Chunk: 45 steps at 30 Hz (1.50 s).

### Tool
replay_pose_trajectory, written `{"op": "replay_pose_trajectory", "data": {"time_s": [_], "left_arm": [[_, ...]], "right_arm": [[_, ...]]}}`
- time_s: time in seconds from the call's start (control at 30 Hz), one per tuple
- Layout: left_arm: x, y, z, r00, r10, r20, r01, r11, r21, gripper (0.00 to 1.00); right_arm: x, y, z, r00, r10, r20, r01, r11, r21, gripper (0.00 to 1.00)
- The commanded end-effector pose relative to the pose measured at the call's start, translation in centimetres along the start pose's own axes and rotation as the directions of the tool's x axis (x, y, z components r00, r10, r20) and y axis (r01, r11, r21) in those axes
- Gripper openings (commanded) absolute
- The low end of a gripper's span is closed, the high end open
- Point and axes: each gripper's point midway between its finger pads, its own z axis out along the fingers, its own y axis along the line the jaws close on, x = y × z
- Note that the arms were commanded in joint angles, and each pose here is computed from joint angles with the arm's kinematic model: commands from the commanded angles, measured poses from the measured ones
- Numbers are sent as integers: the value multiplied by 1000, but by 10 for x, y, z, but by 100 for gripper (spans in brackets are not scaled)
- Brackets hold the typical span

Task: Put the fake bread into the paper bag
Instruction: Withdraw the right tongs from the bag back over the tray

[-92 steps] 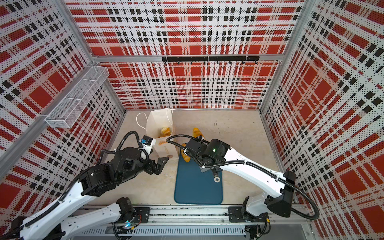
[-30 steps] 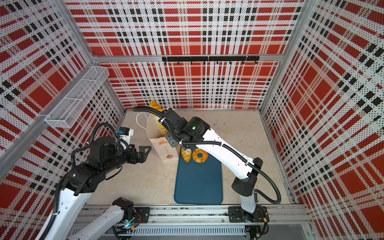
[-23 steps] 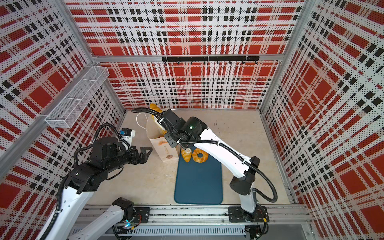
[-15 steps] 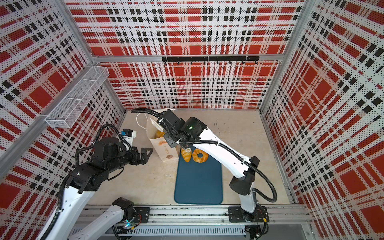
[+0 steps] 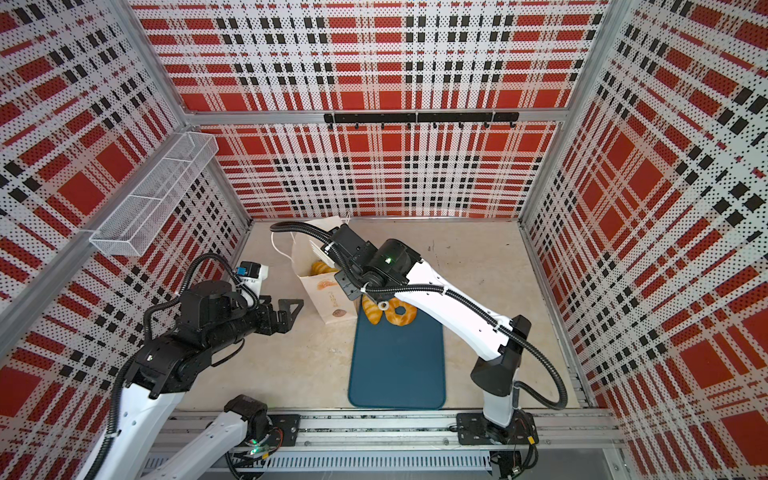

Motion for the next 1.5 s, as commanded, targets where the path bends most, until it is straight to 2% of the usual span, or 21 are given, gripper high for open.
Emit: {"op": "replay_pose_trajectory", "data": {"time_s": [0.0, 0.5, 0.8, 1.2, 1.47], "left_arm": [[1, 2, 1, 1000, -8, 6, 8, 1000, -8, 99], [7, -6, -6, 999, 5, 37, -4, 999, -32, 99], [22, -8, -8, 999, 13, 34, -11, 999, -49, 99], [44, -17, -1, 1000, 17, -3, -18, 999, -28, 99], [64, -23, 9, 999, 21, -37, -22, 999, -24, 99]], "right_arm": [[-15, -13, -32, 990, 71, 121, -72, 997, 5, 57], [44, -37, -51, 984, 145, 100, -151, 987, 59, 57], [86, -55, -58, 979, 191, 74, -198, 975, 103, 57], [155, -63, -31, 961, 268, -63, -253, 950, 184, 58], [187, -67, -18, 948, 298, -111, -269, 938, 219, 58]]}}
